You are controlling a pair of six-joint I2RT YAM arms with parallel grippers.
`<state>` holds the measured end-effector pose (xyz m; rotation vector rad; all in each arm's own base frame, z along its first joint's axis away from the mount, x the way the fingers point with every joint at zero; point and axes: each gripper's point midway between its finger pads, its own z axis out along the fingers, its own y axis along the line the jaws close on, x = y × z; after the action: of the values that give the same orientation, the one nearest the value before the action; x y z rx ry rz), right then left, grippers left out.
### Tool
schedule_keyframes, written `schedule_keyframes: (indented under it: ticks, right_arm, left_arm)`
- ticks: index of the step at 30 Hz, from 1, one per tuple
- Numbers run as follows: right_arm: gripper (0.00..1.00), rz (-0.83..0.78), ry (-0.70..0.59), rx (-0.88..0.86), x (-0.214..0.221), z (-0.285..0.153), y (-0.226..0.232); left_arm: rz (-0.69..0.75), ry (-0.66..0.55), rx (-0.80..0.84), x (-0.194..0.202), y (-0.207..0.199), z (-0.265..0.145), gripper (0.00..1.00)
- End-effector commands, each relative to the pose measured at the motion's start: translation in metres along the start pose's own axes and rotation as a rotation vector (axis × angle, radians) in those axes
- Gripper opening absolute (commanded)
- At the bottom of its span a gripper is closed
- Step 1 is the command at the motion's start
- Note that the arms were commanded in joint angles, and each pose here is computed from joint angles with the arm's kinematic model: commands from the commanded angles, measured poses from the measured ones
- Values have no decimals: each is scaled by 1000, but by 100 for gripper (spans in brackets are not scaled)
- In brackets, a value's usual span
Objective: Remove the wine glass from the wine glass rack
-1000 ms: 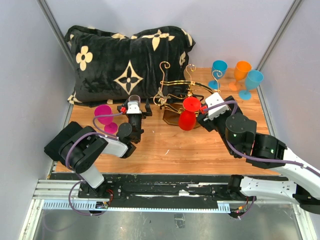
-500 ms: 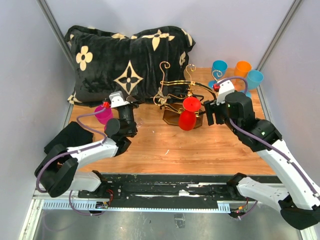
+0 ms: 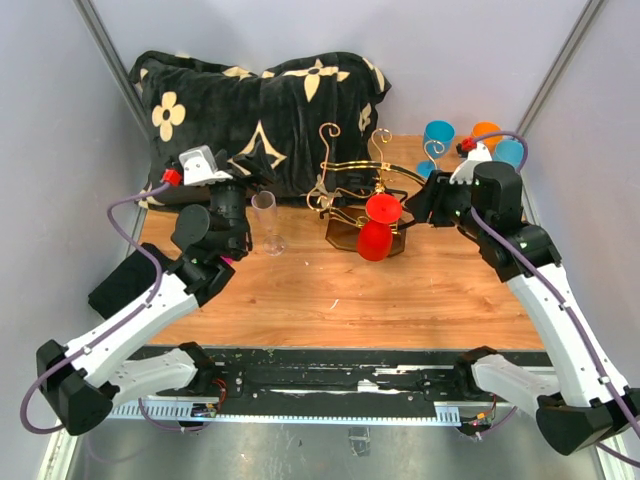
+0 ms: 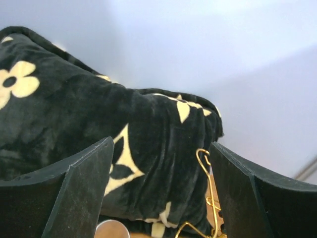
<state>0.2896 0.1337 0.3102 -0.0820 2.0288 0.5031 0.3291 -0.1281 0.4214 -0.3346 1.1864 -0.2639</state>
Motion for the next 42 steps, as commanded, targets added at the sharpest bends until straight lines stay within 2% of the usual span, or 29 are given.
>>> schedule_keyframes:
  ticks: [1,6,15,21,25,26,34,42]
  right_arm:
    - [48,126,-13,-132,-9,6,25]
    - [46,165,26,-155,-1,23,27]
    - [46,169,74,-130,14,37,19]
    - [24,213,84,-209,20,42,29]
    - [3,251,85,-253,21,42,31]
    - [1,263,78,-256,20,41,30]
    - [1,370,-23,-308,-6,37,23]
    - [1,380,2,-359,-8,30,30]
  left_arm:
    - [-16,141,70,4,-14,-9,83]
    - [-26,235,114,-5,-28,-13,80]
    - [-86,168,143,-46,-21,-25,80]
    - [-62,191,138,-38,-18,-27,80]
    - [-63,189,137,-38,-16,-29,81]
    - [-65,186,137,-40,-15,-30,81]
    - [-60,183,147,-43,-15,-32,81]
    - [-52,185,140,-46,-8,-37,81]
